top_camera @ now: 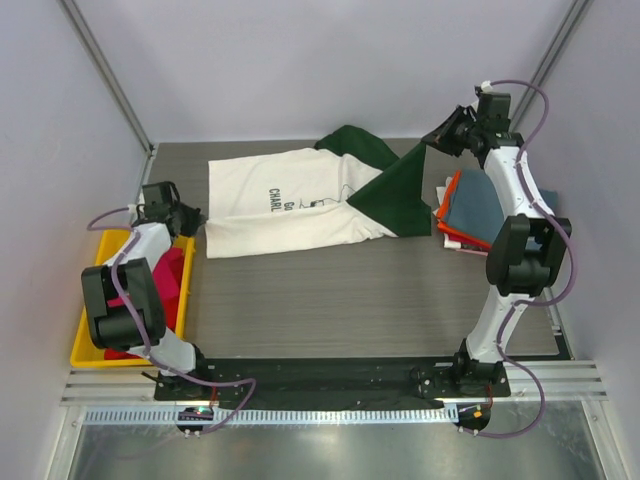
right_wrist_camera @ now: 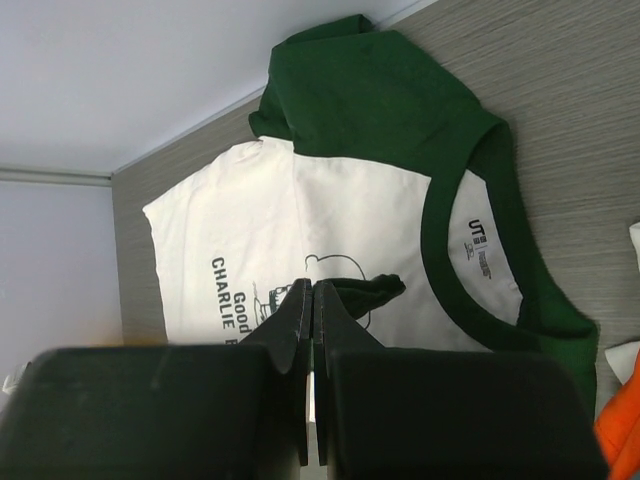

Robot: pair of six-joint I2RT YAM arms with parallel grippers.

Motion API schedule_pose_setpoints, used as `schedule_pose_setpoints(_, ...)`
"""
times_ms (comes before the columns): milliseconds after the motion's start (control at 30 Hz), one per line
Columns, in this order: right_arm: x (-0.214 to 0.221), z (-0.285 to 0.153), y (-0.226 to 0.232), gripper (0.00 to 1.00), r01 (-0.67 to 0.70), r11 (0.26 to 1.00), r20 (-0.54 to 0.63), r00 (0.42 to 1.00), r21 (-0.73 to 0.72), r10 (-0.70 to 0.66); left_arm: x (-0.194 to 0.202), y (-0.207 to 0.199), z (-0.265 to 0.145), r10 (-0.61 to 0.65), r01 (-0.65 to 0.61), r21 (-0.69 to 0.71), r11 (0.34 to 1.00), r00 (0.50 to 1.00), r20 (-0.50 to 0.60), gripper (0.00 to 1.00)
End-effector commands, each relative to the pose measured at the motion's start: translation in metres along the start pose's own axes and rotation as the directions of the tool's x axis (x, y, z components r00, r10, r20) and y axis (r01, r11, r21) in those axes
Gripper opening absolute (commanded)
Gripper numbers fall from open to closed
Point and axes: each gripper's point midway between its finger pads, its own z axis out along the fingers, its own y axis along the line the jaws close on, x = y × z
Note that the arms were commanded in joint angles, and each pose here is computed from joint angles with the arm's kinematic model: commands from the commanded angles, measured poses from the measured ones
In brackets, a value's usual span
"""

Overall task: Fold and stack the t-shirts
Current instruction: Fold the tshirt

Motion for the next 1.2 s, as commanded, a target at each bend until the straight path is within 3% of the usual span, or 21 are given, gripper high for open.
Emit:
schedule_pose_setpoints(0, -0.018, 0.002, 0.018, 0.01, 0.023, 0.999, 0.041, 0.999, -0.047, -0.021, -0.012, -0.02, 0.011, -0.002, 0.001, 0.047, 0.999, 0.999, 0.033, 0.0)
schedule_pose_setpoints(333, -0.019, 0.049, 0.003, 0.03, 0.009, 0.999, 0.007, 1.0, -0.045, -0.008, -0.015, -0.008, 0.042, -0.011, 0.011, -0.008, 1.0, 0.999, 0.045, 0.01)
schedule_pose_setpoints(367, -0.018, 0.054, 0.001, 0.11, 0.004, 0.999, 0.0, 1.0, -0.046, -0.004, -0.016, -0.013, 0.044, -0.009, 0.009, 0.004, 1.0, 0.999, 0.04, 0.05)
schedule_pose_setpoints(400, -0.017, 0.062, -0.002, 0.47, -0.01, 0.999, -0.011, 1.0, -0.048, 0.01, -0.015, -0.018, 0.048, 0.014, -0.014, 0.023, 1.0, 1.0, 0.025, 0.24)
schedule_pose_setpoints(433, -0.017, 0.064, 0.0, 0.63, -0.01, 0.998, -0.018, 1.0, -0.06, 0.009, -0.013, -0.018, 0.048, 0.022, -0.022, 0.025, 0.999, 1.0, 0.016, 0.36)
schedule_pose_setpoints(467, -0.013, 0.066, 0.0, 0.78, -0.013, 0.998, -0.032, 0.999, -0.068, 0.01, -0.015, -0.025, 0.046, 0.034, -0.034, 0.039, 0.999, 0.999, 0.022, 0.44)
schedule_pose_setpoints(500, -0.012, 0.065, 0.002, 0.82, -0.009, 0.997, -0.037, 0.999, -0.074, 0.006, -0.017, -0.028, 0.043, 0.043, -0.044, 0.044, 0.998, 0.999, 0.028, 0.5)
schedule_pose_setpoints(533, -0.004, 0.066, -0.003, 0.83, -0.012, 0.998, -0.052, 0.999, -0.055, 0.009, -0.015, -0.029, 0.039, 0.056, -0.057, 0.043, 0.997, 0.998, 0.03, 0.59)
schedule_pose_setpoints(600, -0.006, 0.051, 0.005, 0.8, 0.029, 0.999, -0.012, 1.0, -0.032, -0.029, -0.016, -0.039, 0.023, 0.101, -0.104, 0.05, 0.993, 0.993, 0.054, 0.67)
schedule_pose_setpoints(700, 0.006, 0.026, 0.011, 0.74, 0.026, 0.999, 0.009, 1.0, -0.026, -0.026, -0.009, -0.058, -0.004, 0.155, -0.159, 0.092, 0.983, 0.986, 0.058, 0.68)
schedule_pose_setpoints(733, 0.031, 0.026, -0.006, 0.74, -0.003, 1.0, -0.031, 1.0, 0.002, 0.003, -0.004, -0.061, -0.011, 0.164, -0.169, 0.102, 0.98, 0.985, 0.052, 0.67)
schedule_pose_setpoints(800, 0.026, -0.001, 0.007, 0.74, 0.013, 1.0, 0.054, 0.999, -0.026, -0.011, 0.007, -0.068, -0.033, 0.182, -0.186, 0.152, 0.971, 0.983, 0.036, 0.67)
schedule_pose_setpoints(833, 0.054, -0.002, -0.016, 0.74, -0.021, 1.0, 0.019, 1.0, 0.017, 0.021, 0.014, -0.066, -0.04, 0.189, -0.189, 0.166, 0.968, 0.982, 0.016, 0.67)
schedule_pose_setpoints(900, 0.051, -0.028, -0.01, 0.73, -0.013, 1.0, 0.105, 0.994, 0.009, 0.012, 0.025, -0.054, -0.059, 0.172, -0.172, 0.179, 0.969, 0.985, 0.021, 0.66)
schedule_pose_setpoints(967, 0.082, -0.035, -0.034, 0.71, -0.059, 0.997, 0.107, 0.993, 0.045, 0.054, 0.042, -0.027, -0.065, 0.162, -0.161, 0.164, 0.973, 0.987, 0.007, 0.66)
schedule_pose_setpoints(1000, 0.079, -0.05, -0.034, 0.68, -0.069, 0.996, 0.162, 0.985, 0.055, 0.059, 0.042, -0.019, -0.069, 0.151, -0.154, 0.153, 0.976, 0.988, 0.027, 0.65)
schedule_pose_setpoints(1033, 0.109, -0.051, -0.059, 0.65, -0.103, 0.989, 0.132, 0.987, 0.105, 0.089, 0.042, -0.021, -0.084, 0.128, -0.136, 0.184, 0.973, 0.99, 0.057, 0.65)
schedule_pose_setpoints(1167, 0.134, -0.061, -0.083, 0.52, -0.192, 0.975, 0.217, 0.962, 0.115, 0.164, 0.059, 0.023, -0.09, 0.039, -0.053, 0.166, 0.985, 0.995, 0.088, 0.61)
